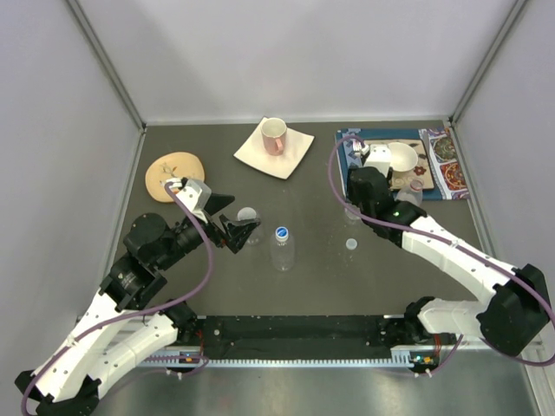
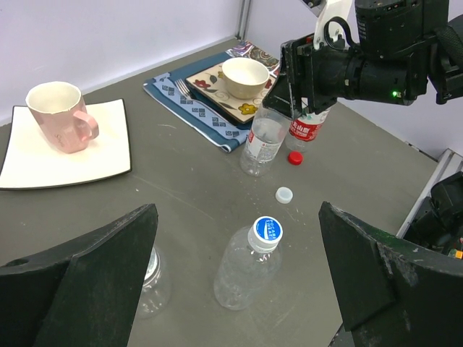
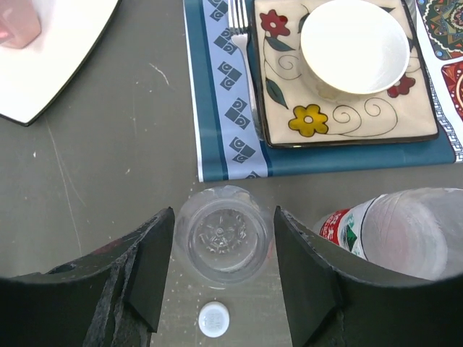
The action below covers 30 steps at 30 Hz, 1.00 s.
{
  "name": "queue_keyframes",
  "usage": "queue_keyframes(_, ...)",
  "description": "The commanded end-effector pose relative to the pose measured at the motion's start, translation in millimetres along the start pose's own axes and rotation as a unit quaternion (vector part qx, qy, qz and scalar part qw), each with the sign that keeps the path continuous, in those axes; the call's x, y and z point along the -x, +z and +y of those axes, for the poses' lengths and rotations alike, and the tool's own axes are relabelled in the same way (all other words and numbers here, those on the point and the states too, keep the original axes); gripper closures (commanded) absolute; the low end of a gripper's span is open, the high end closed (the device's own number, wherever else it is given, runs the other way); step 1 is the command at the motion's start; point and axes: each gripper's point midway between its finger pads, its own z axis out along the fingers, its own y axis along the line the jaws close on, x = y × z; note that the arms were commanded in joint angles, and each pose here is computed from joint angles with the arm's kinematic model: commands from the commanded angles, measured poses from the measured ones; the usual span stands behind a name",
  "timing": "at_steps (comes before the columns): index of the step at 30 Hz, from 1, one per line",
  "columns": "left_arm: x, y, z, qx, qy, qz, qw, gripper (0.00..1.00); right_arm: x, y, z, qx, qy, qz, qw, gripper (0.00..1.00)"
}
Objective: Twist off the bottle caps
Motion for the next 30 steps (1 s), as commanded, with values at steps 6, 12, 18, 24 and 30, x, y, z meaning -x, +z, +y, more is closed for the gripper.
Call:
queue_keyframes(6,10.4,3.0,-5.2,-0.013,-0.003,-0.021,1.000,0.01,19.9,-10.2,1.9,0.015,0.019,-0.014,1.000,0.37)
queue_keyframes(12,10.6,2.6,-6.3,-0.015,-0.004,-0.022,1.000,0.01,29.0,-11.7,3.3,0.017,0.018,-0.020,1.000,0.32)
queue_keyframes(18,10.6,2.4,-6.7,-0.016,-0.004,-0.022,1.000,0.01,33.7,-12.7,3.5,0.017,0.016,-0.023,0.999,0.31)
queue_keyframes(24,9.8,2.7,-6.4,-0.016,-0.004,-0.021,1.000,0.01,36.2,-12.6,4.2,0.017,0.015,-0.024,0.999,0.32)
queue_keyframes(30,8.8,3.1,-5.9,-0.015,-0.004,-0.020,1.000,0.01,33.8,-12.4,4.1,0.018,0.014,-0.022,1.000,0.46)
